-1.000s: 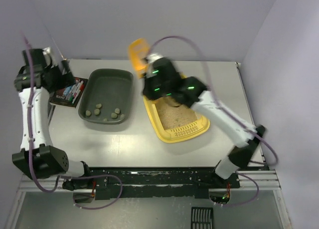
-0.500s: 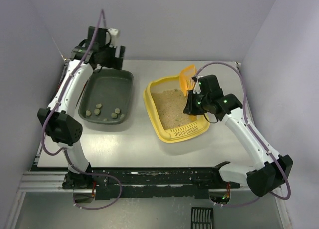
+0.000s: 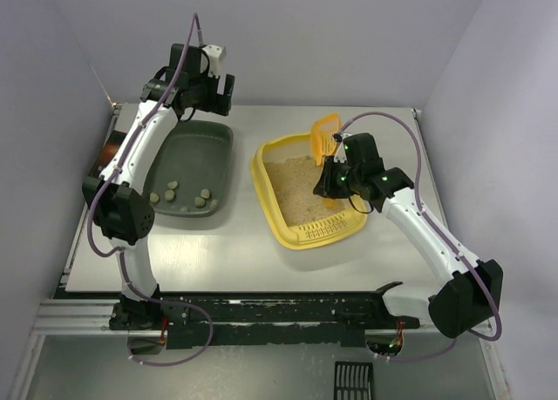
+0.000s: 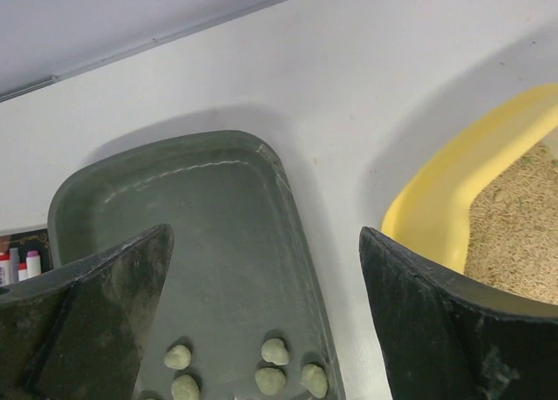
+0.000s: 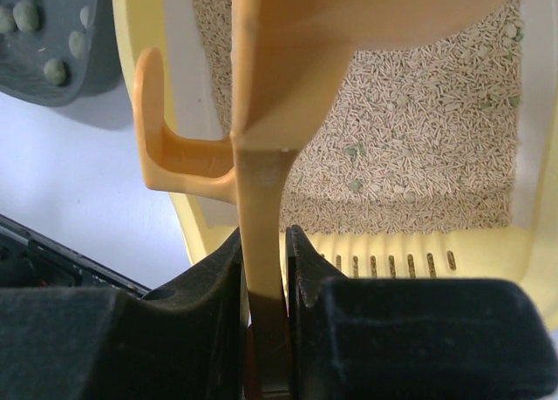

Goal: Clean the litter box

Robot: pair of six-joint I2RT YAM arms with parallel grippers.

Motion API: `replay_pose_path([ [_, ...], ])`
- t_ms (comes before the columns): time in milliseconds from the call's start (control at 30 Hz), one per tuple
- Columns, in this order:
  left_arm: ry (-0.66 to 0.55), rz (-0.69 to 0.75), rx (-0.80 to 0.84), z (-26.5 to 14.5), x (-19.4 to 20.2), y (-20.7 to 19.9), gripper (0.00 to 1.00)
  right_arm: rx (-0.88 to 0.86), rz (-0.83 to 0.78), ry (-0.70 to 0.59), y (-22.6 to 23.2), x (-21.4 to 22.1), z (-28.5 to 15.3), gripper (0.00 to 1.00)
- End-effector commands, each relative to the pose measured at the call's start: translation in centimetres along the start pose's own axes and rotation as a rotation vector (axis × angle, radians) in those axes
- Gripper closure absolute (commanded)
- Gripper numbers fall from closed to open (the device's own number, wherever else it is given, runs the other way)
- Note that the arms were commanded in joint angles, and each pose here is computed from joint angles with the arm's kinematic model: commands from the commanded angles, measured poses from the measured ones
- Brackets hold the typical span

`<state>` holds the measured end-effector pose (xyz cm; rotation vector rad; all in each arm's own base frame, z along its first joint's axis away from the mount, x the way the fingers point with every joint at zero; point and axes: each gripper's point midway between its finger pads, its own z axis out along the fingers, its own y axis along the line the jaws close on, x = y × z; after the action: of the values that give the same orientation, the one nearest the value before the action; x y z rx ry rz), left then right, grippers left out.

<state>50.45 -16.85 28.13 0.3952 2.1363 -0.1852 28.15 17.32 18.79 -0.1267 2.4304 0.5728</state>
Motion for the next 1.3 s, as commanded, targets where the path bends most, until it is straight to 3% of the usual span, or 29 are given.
replay_pose_path([
  [0,-0.057,0.018,0.121,-1.1,-2.0,-3.1,0.01,-0.037,0.010,-0.055,0.6,-1.5,0.9,1.00],
  [200,-0.014,0.126,0.269,-0.6,-1.3,-10.0,0.01,-0.027,-0.023,-0.046,0.2,-1.4,1.4,1.00],
  [467,-0.020,0.159,0.441,1.9,-0.5,-15.3,0.01,-0.059,0.002,-0.022,0.6,0.2,0.7,1.00],
  [667,0.004,0.169,0.459,4.7,1.4,-15.9,0.01,-0.099,-0.013,-0.030,1.2,0.6,-0.4,1.00],
  [1000,0.008,0.124,0.399,4.9,1.4,-15.2,0.01,-0.407,0.057,0.284,4.3,7.9,2.8,1.00],
  [1267,-0.047,0.039,0.230,2.4,-2.8,-9.0,0.01,-0.362,0.073,0.214,3.6,6.0,6.1,1.00],
])
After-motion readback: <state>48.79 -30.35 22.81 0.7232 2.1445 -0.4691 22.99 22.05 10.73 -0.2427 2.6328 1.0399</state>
